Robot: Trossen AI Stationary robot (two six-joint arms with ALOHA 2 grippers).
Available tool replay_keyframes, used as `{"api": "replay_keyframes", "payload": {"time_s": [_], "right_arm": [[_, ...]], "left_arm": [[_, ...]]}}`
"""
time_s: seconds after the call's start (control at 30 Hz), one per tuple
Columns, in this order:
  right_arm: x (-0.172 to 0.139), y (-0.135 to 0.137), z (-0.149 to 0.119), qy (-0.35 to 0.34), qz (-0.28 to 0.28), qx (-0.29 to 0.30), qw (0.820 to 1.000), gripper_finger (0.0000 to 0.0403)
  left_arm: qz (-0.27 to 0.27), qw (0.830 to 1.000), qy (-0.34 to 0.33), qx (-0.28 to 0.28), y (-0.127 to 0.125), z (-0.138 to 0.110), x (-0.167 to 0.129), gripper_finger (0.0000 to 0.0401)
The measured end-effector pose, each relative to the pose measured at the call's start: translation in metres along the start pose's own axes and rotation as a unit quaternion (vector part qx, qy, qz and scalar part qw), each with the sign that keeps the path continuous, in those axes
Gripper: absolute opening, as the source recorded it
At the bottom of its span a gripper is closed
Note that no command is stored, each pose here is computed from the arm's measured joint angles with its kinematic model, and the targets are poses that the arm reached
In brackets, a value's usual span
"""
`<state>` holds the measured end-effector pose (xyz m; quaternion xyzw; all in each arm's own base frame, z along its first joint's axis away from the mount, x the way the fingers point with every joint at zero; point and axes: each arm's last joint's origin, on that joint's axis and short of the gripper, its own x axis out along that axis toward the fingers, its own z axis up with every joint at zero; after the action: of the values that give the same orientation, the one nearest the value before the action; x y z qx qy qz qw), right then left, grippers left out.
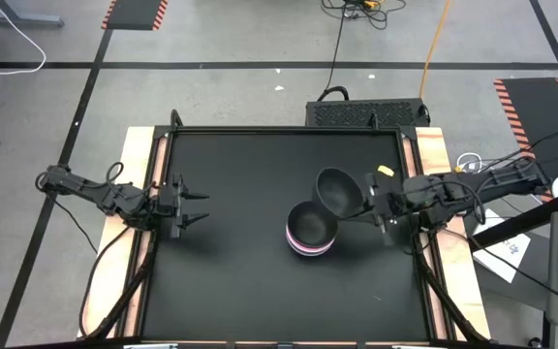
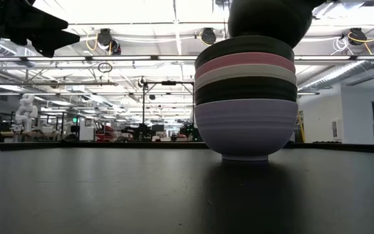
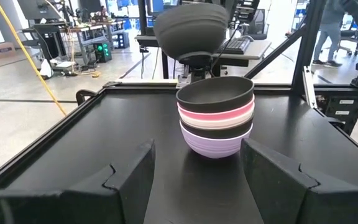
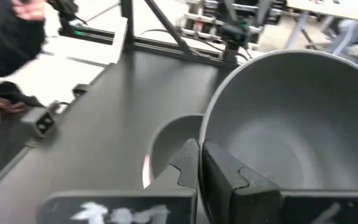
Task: Nest bowls inside each other
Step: Stack the black bowl on top of the black bowl
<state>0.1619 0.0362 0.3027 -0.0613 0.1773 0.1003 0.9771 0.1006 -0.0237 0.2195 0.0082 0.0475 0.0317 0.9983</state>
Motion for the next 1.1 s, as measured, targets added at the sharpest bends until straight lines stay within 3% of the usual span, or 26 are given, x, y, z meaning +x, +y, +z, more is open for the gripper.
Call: {"api": "replay_keyframes", "payload": {"time_s": [0.4,0.87,1.1], "right_arm": [[0.042,0.007,0.002,-0.007,0.074,0.012,0.997,0.0001],[0.082,0.007,0.02,0.137,0.08,0.026,0.987,0.0],[0.102,0.007,0.014,0.191,0.061,0.031,0.979,0.0]], "left_arm": [[0.004,1.0,0.001,-0.003,0.0,0.0,0.0,0.0239],[0.004,1.0,0.005,-0.003,0.0,-0.001,0.0,0.0239],[0.004,1.0,0.006,-0.003,0.0,-0.001,0.0,0.0239]]}}
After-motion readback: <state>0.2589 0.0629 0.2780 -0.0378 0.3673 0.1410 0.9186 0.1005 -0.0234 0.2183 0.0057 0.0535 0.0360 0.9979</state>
